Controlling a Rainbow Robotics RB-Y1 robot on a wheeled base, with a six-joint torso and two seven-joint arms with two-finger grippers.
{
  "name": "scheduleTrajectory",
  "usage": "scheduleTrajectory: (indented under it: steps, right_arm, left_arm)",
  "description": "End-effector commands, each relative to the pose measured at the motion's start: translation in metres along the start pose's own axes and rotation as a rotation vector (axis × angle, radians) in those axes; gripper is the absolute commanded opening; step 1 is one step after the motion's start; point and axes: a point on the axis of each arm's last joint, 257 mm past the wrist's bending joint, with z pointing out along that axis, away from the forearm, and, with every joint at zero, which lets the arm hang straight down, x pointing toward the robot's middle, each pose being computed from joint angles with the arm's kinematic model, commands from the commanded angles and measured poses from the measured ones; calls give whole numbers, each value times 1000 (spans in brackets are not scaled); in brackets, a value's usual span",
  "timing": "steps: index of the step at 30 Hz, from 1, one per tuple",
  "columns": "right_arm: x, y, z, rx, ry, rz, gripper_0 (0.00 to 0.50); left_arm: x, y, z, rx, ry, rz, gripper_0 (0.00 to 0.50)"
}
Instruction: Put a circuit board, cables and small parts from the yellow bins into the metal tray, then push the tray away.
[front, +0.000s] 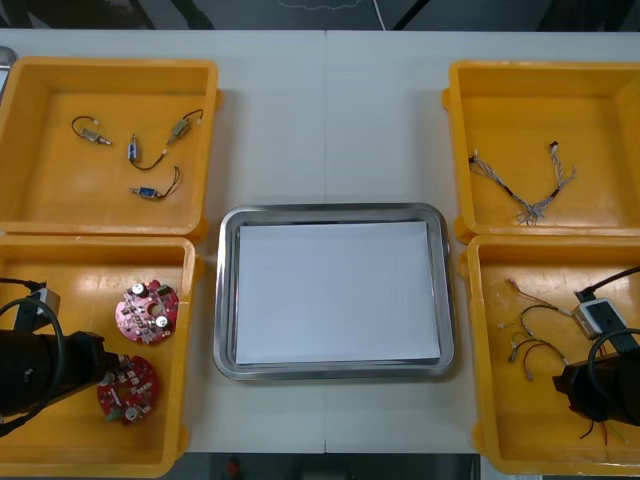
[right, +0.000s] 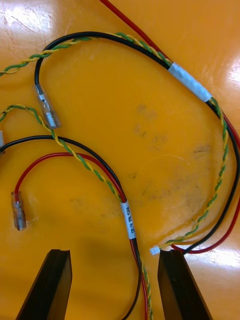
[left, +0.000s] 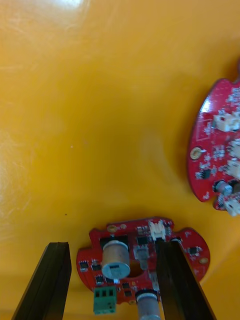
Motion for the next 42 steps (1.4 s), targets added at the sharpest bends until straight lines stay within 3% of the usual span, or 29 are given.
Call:
scheduleTrajectory:
  steps: [1,8,17,18,19,20,23,34,42]
  right_arm:
    - [18,-4,11,2,26,-53,500]
    - [18,-6,20,0,17,-52,500]
    - [20,-1,34,-8,-2,-52,500]
    - [21,0,34,-11,3,-51,395]
    - [22,1,34,-14,6,-50,162]
    - [22,1,34,-15,10,-48,81]
    - [23,2,34,-16,11,-52,0]
    - [9,0,21,-6,-5,-68,0]
    - [-12,-11,-24,44,9,-91,0]
  left_arm:
    - [14,7,12,-11,19,-131,500]
    - [21,9,15,-24,29,-127,500]
    - [21,4,14,-12,27,-122,493]
    - [22,0,13,-3,26,-123,285]
    - [23,-2,12,3,30,-124,125]
    - [23,-5,12,9,30,-124,4]
    - [24,-11,11,24,30,-128,0]
    - [21,-19,6,44,22,-130,0]
    - [2,-13,-24,12,34,-116,0]
